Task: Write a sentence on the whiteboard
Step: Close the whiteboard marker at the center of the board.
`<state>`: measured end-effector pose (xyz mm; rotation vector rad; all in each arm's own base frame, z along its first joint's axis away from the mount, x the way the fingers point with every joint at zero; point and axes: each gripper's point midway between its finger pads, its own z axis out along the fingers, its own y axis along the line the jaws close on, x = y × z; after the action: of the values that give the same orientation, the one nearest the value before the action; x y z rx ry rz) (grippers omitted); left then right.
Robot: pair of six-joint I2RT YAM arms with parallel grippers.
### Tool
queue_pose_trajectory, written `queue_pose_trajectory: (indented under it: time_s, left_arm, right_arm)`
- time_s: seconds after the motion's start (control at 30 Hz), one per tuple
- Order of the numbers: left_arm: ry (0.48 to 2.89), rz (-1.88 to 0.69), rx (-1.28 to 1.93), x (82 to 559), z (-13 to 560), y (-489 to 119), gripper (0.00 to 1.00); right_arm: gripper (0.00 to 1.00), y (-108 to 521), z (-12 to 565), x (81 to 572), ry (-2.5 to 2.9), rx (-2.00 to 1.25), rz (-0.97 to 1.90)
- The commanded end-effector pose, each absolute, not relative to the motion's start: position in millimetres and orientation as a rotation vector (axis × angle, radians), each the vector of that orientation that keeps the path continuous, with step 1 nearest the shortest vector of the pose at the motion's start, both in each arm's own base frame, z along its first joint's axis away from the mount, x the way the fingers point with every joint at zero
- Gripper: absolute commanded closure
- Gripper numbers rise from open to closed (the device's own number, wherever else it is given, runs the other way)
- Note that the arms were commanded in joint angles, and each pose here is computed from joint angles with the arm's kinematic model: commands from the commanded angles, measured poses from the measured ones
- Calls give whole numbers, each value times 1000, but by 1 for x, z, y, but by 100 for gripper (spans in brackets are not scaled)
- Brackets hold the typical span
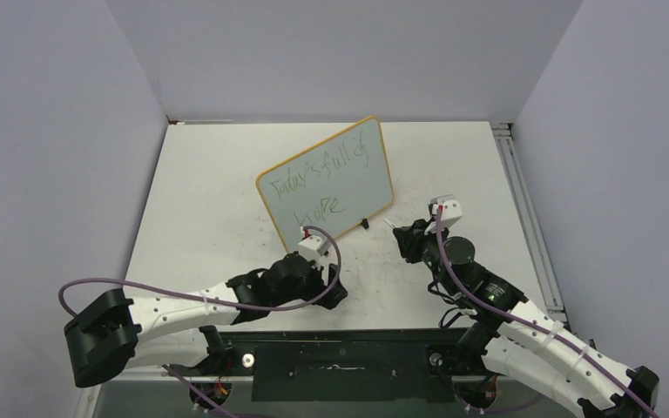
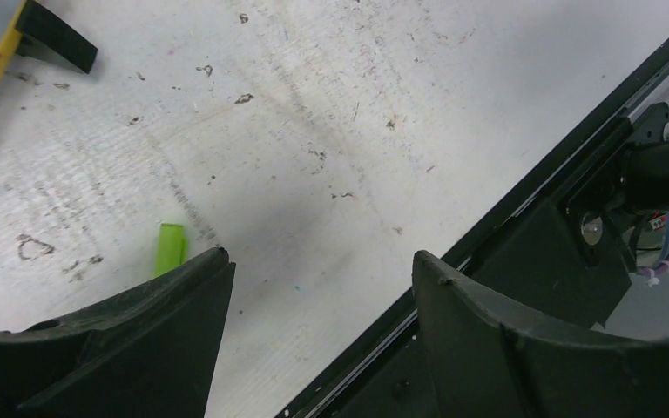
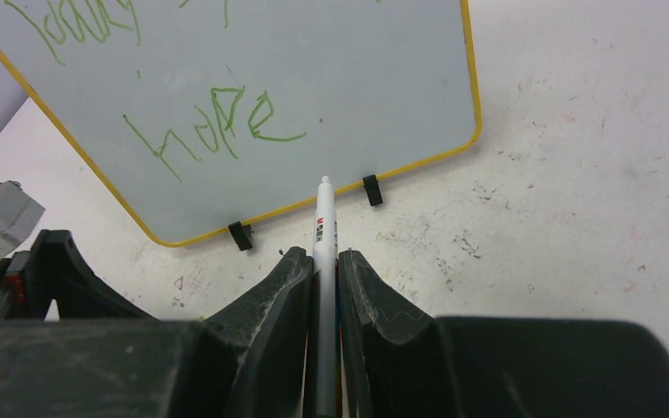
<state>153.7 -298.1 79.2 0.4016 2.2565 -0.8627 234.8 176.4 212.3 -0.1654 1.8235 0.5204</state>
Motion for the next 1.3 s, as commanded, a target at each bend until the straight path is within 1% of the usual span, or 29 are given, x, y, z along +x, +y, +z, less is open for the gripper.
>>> queue_pose_trajectory:
  time_s: [0.0,0.1,0.3,0.57,0.7,0.8,0.83,0.9,1.0,1.03,1.13,1.27]
  left_arm:
    - [2313,-688,475,150,72,-268,28]
    - [2353,-624,495,149,59,-260,28]
    - [2377,-489,531,158,45,-256,36]
    - [2366,-397,586,167,36,-260,37]
    - [2375,-353,617,167,32,-260,41]
    - [2377,-323,647,162,29,-260,51]
    - [2378,-312,661,160,27,-261,56]
    - [2385,-272,685,156,21,-260,76]
    - [2397,-196,671,156,14,-255,98]
    - [2387,-183,669,157,14,-256,100]
    - [2335,-206,662,160,27,-264,100]
    - [2238,-311,653,165,60,-274,100]
  right_arm:
    - [86,179,217,237,1797,-154,533]
    - [86,182,217,237,1795,-158,540]
    - [86,183,218,237,1795,-164,541]
    - [86,181,218,235,1795,-163,542]
    - [86,181,218,235,1797,-165,539]
    - [86,181,217,235,1800,-165,540]
    - [86,181,216,235,1800,-164,539]
    - [86,181,215,235,1802,-165,540]
    - [85,183,213,235,1813,-186,532]
    - [85,183,211,235,1823,-197,521]
    - [86,188,207,234,1868,-262,504]
    - [88,203,203,228,1949,-370,526]
